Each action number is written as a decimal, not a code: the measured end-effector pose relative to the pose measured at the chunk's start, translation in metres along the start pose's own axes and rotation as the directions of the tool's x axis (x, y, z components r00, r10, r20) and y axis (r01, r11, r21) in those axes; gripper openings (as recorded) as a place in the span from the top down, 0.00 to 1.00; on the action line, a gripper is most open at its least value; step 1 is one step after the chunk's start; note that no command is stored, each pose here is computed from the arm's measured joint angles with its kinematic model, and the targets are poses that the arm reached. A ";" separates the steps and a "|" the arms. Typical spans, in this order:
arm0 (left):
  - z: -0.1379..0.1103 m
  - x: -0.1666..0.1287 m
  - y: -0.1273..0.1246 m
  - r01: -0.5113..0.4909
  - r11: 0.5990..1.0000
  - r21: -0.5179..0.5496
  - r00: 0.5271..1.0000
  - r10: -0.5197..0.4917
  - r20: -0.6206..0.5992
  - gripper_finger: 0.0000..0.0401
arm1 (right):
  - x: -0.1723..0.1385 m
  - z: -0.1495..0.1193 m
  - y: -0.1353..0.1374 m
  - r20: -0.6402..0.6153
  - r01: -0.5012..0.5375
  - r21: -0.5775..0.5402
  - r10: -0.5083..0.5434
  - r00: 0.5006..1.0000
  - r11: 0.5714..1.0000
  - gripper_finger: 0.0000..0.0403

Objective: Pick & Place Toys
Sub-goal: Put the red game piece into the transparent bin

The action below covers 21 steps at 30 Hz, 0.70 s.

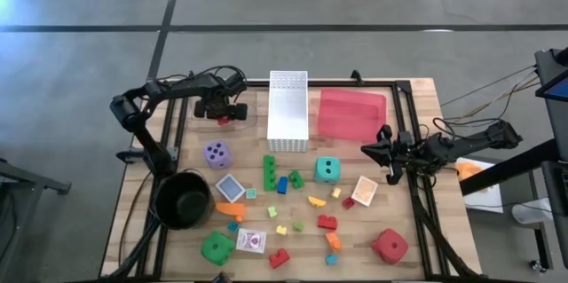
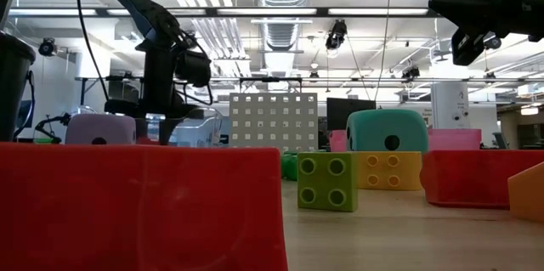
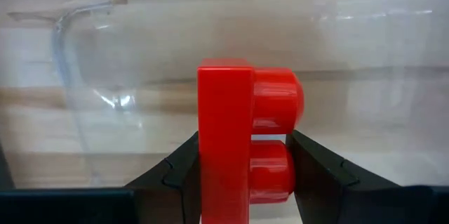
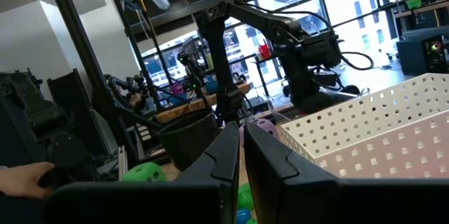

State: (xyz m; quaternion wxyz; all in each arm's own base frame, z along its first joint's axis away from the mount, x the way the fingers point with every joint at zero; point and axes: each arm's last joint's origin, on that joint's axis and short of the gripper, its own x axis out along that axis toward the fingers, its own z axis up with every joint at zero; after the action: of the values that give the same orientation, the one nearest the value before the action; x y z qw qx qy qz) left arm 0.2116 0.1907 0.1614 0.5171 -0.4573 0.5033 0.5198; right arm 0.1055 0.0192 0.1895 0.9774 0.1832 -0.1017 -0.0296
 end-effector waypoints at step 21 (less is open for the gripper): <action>0.001 0.001 -0.002 0.024 0.999 0.042 1.000 -0.024 0.004 0.58 | 0.000 0.000 0.000 0.000 0.000 0.000 0.000 1.000 1.000 0.95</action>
State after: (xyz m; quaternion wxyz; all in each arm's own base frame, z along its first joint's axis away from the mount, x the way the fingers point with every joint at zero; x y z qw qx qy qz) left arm 0.2131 0.1914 0.1607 0.5340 -0.4511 0.5076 0.5037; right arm 0.1055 0.0192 0.1895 0.9773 0.1833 -0.1019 -0.0298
